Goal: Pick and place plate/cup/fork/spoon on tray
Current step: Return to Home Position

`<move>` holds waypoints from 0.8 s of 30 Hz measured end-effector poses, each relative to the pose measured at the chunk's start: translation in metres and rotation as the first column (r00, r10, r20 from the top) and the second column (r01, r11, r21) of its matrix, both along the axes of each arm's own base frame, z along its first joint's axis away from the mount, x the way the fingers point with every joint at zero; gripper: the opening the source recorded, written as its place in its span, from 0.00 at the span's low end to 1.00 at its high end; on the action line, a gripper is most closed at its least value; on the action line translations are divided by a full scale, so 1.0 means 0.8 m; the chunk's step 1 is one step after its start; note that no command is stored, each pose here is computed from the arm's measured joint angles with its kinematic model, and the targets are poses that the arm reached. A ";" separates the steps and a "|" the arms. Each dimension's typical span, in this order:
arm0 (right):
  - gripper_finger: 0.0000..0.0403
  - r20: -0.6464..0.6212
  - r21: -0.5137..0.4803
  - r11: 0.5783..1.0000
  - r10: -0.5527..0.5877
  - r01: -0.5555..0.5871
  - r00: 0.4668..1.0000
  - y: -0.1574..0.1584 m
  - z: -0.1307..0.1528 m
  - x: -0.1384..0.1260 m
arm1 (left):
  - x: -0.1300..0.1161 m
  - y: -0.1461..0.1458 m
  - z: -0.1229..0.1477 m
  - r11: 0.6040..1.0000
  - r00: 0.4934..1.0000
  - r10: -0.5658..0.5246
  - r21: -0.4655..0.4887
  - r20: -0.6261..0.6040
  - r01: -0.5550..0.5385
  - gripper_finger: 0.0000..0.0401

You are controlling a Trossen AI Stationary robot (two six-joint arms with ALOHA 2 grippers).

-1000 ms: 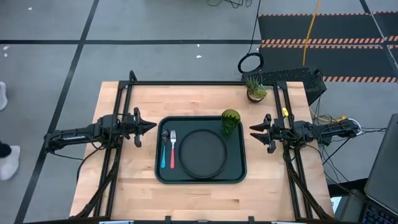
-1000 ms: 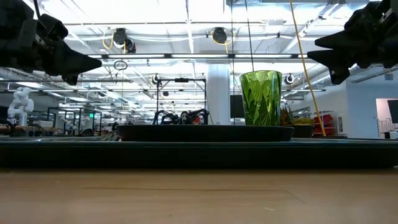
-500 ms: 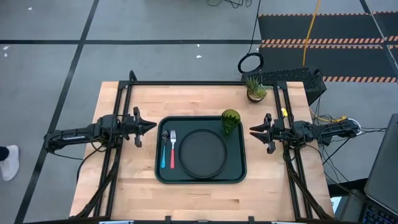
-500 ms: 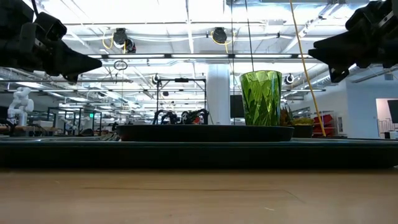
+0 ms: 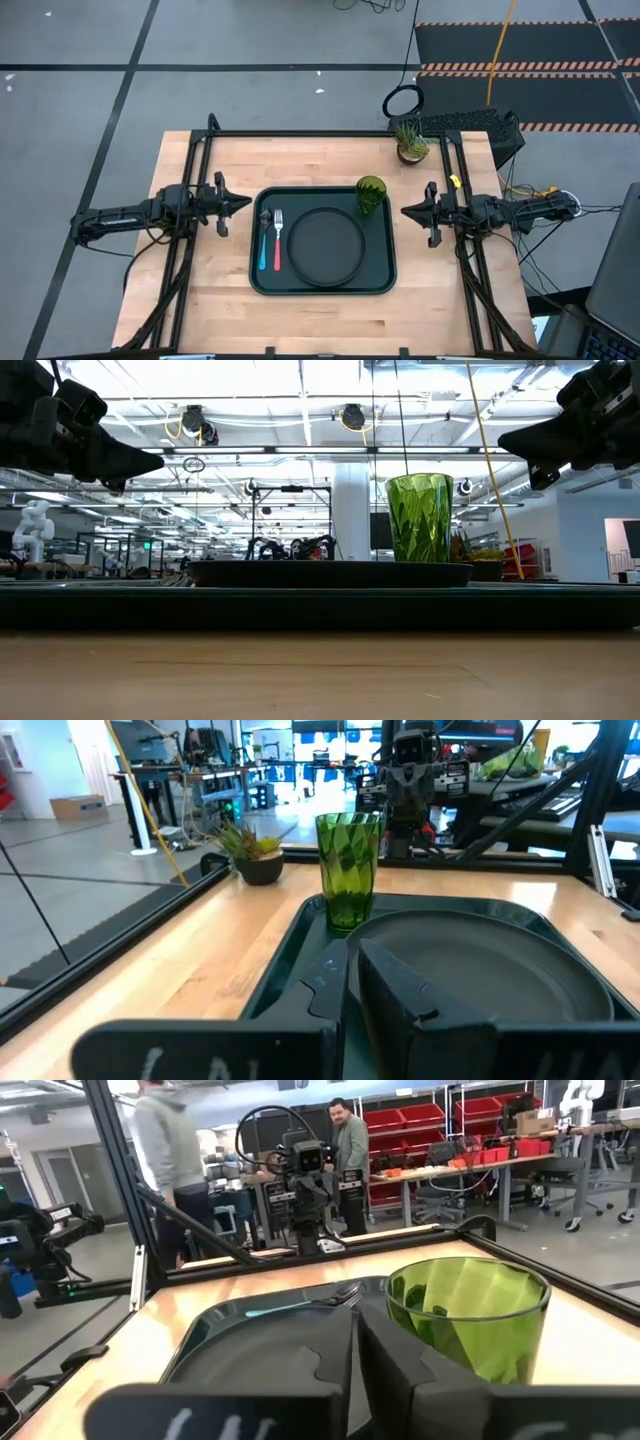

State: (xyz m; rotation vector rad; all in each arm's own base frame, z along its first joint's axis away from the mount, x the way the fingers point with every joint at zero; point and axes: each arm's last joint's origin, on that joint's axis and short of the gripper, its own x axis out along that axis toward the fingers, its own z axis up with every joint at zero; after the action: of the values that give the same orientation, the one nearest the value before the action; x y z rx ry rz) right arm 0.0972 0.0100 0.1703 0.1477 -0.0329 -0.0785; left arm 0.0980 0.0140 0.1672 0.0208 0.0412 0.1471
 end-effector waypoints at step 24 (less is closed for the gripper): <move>0.06 0.039 0.009 1.000 0.000 0.000 0.999 0.000 0.005 0.000 | 0.000 0.000 0.000 1.000 1.000 -0.001 -0.001 0.002 0.001 0.08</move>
State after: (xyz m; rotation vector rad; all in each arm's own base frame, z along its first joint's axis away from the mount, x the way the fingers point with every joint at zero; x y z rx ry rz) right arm 0.0971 0.0100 0.1741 0.1584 -0.0711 -0.0761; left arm 0.0980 0.0140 0.1673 0.0194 0.0394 0.1463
